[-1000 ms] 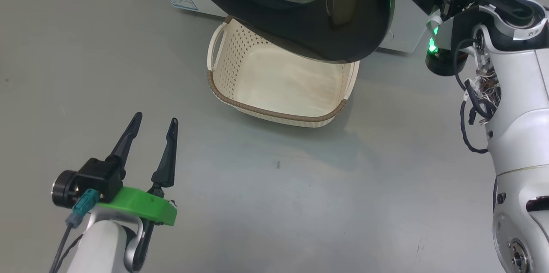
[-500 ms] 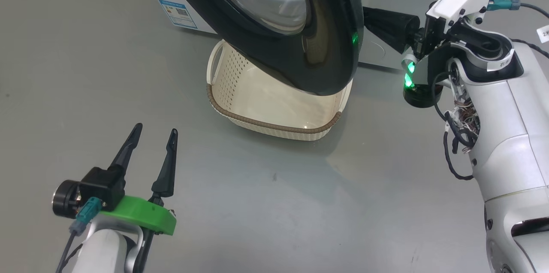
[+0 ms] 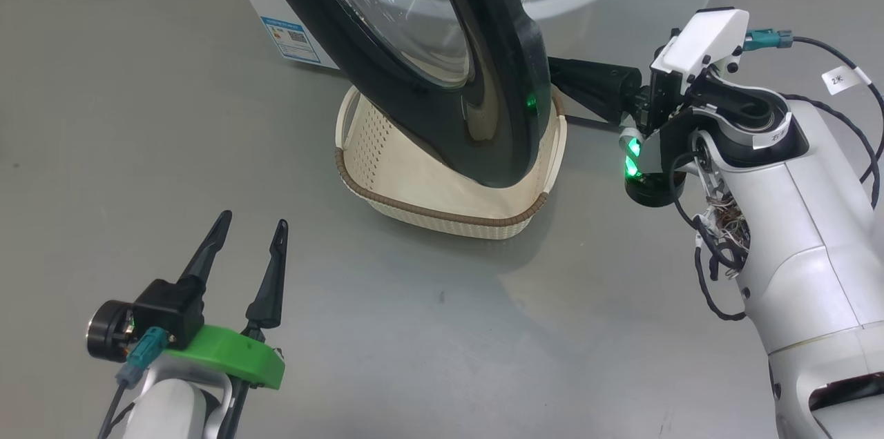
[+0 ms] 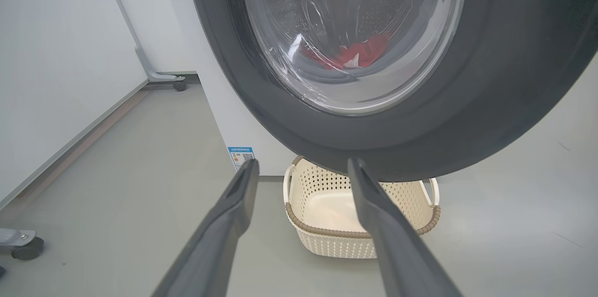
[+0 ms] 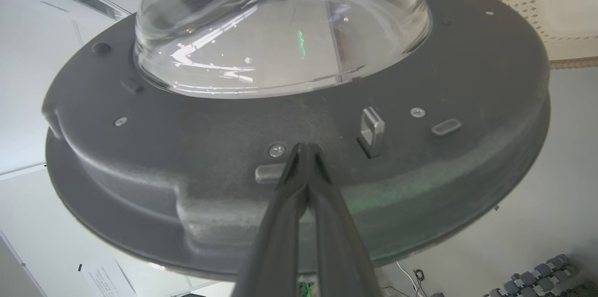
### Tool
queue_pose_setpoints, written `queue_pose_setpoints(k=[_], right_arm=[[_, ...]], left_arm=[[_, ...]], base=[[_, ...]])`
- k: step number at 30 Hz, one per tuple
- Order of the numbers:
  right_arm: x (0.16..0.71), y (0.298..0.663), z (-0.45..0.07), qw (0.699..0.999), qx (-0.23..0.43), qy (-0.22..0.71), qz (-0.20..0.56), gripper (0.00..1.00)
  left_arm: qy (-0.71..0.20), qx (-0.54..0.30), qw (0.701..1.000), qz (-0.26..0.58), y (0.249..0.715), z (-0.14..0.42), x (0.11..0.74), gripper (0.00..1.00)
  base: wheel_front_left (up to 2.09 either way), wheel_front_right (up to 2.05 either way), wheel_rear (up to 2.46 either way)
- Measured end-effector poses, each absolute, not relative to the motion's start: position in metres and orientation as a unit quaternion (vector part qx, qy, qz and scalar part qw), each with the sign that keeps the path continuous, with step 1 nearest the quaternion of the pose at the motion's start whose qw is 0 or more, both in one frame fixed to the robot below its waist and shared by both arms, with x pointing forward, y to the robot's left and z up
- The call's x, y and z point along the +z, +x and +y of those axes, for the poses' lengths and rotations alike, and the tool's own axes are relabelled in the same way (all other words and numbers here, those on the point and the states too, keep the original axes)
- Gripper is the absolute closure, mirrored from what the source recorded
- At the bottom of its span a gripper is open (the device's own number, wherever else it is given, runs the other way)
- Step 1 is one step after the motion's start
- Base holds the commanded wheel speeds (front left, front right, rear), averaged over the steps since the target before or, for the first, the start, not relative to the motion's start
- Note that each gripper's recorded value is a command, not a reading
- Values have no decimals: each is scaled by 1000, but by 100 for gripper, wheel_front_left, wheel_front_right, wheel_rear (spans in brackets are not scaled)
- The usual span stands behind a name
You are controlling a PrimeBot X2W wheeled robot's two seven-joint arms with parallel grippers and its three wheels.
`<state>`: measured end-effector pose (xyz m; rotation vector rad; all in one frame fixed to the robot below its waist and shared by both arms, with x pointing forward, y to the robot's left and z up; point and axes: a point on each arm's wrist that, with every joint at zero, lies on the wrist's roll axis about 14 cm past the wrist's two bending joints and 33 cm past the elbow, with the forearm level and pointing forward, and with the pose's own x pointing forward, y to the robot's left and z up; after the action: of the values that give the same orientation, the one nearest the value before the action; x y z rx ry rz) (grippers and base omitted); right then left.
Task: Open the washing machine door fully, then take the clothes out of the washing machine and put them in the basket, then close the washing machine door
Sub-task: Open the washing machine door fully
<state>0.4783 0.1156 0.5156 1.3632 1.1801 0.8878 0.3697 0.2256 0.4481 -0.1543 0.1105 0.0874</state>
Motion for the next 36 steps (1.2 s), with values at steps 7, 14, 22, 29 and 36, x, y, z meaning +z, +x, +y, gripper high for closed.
queue_pose_setpoints(k=[7,14,22,29,36], right_arm=[[515,462,125,525,385,563,509,100],[513,442,137,509,398,552,528,100],[518,415,155,481,424,537,548,100],[520,389,170,458,443,518,570,100],[523,366,183,439,460,500,588,100]], left_arm=[[-75,45,995,51,367,226,452,0],[-75,49,995,46,361,227,456,0],[-76,63,994,47,349,234,455,0],[-77,72,993,43,343,238,458,0],[-77,84,993,41,335,244,460,0]], base=[[0,0,0],[0,0,0],[0,0,0],[0,0,0],[0,0,0]])
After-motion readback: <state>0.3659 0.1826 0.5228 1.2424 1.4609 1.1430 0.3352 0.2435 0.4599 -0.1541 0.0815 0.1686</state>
